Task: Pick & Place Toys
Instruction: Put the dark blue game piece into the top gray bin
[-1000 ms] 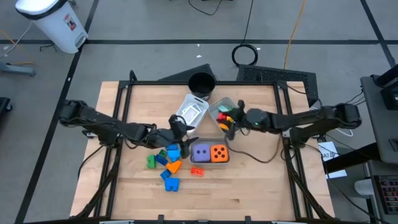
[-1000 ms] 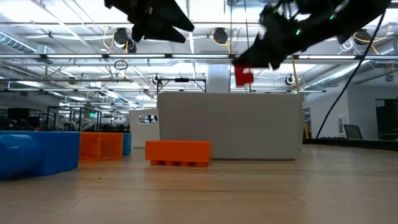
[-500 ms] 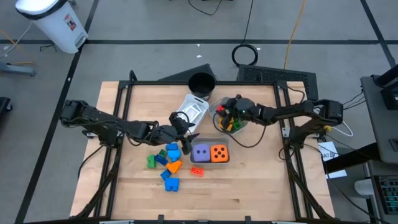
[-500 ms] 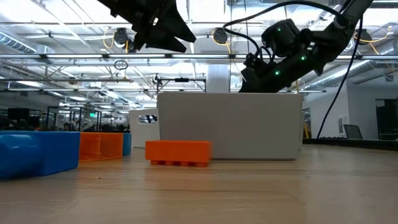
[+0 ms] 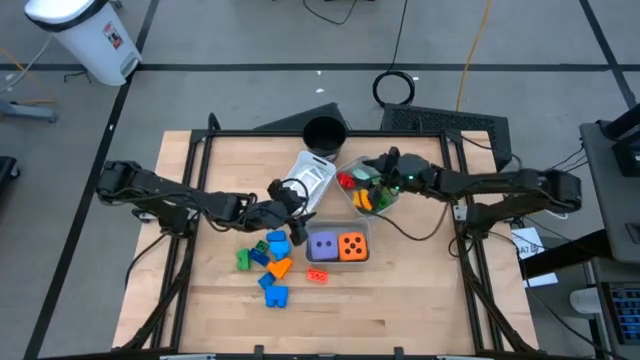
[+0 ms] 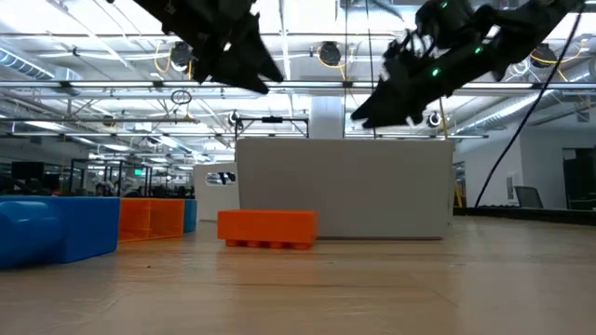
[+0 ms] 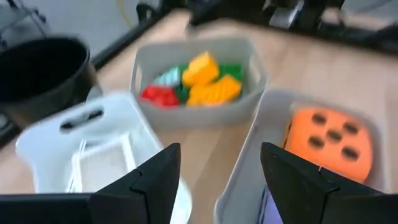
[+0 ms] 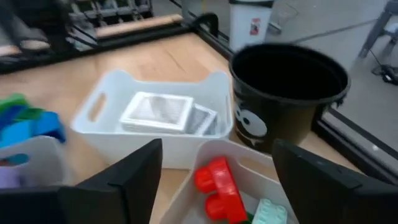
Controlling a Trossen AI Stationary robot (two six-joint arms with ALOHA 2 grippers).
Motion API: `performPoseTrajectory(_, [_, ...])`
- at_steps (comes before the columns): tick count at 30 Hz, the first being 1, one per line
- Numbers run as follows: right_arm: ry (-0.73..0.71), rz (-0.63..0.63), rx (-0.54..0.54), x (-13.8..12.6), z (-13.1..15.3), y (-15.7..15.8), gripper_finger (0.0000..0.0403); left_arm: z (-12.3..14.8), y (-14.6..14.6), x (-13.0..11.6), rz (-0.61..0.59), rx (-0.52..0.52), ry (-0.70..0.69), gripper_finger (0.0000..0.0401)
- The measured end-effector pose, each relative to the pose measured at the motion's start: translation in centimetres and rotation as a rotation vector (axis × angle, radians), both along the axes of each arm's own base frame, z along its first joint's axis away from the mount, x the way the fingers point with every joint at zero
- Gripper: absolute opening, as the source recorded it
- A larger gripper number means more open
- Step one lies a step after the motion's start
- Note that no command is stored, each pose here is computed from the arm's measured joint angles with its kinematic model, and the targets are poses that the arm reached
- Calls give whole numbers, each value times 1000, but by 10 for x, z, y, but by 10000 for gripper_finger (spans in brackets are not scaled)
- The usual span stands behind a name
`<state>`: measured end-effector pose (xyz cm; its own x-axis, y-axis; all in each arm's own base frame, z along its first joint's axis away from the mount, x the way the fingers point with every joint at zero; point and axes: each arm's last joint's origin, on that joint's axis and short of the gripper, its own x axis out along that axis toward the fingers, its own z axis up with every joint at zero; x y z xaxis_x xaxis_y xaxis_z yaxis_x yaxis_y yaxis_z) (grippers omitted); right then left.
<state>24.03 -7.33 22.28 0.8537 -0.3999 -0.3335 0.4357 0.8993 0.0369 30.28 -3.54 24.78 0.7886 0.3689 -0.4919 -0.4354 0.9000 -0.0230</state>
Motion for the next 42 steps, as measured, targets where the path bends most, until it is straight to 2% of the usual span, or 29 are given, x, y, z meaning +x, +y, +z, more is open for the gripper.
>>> performPoseTrajectory(3, [-21, 33, -6, -10, 13, 12, 279, -8, -1, -8, 5, -43, 99, 230])
performPoseTrajectory(7, [-44, 85, -11, -20, 25, 26, 272, -17, -6, -19, 51, -155, 197, 230])
performPoseTrajectory(14, [-51, 142, -15, -24, 31, 39, 260, -37, -28, -44, 172, -360, 420, 230])
performPoseTrajectory(19, [-45, 142, -12, -24, 30, 40, 259, -39, -45, -58, 347, -456, 389, 230])
performPoseTrajectory(21, [-45, 141, -12, -24, 30, 40, 258, -38, -50, -58, 372, -483, 353, 230])
performPoseTrajectory(26, [-56, 136, 3, -24, 30, 40, 258, -37, -50, -56, 366, -452, 313, 230])
performPoseTrajectory(33, [-58, 135, 4, -24, 30, 40, 258, -49, -56, -39, 198, -362, 342, 230])
performPoseTrajectory(35, [-56, 136, 3, -24, 30, 40, 256, -56, -57, -35, 156, -310, 382, 230])
performPoseTrajectory(42, [-50, 136, 4, -24, 29, 40, 256, -80, -40, -31, 223, -208, 531, 230])
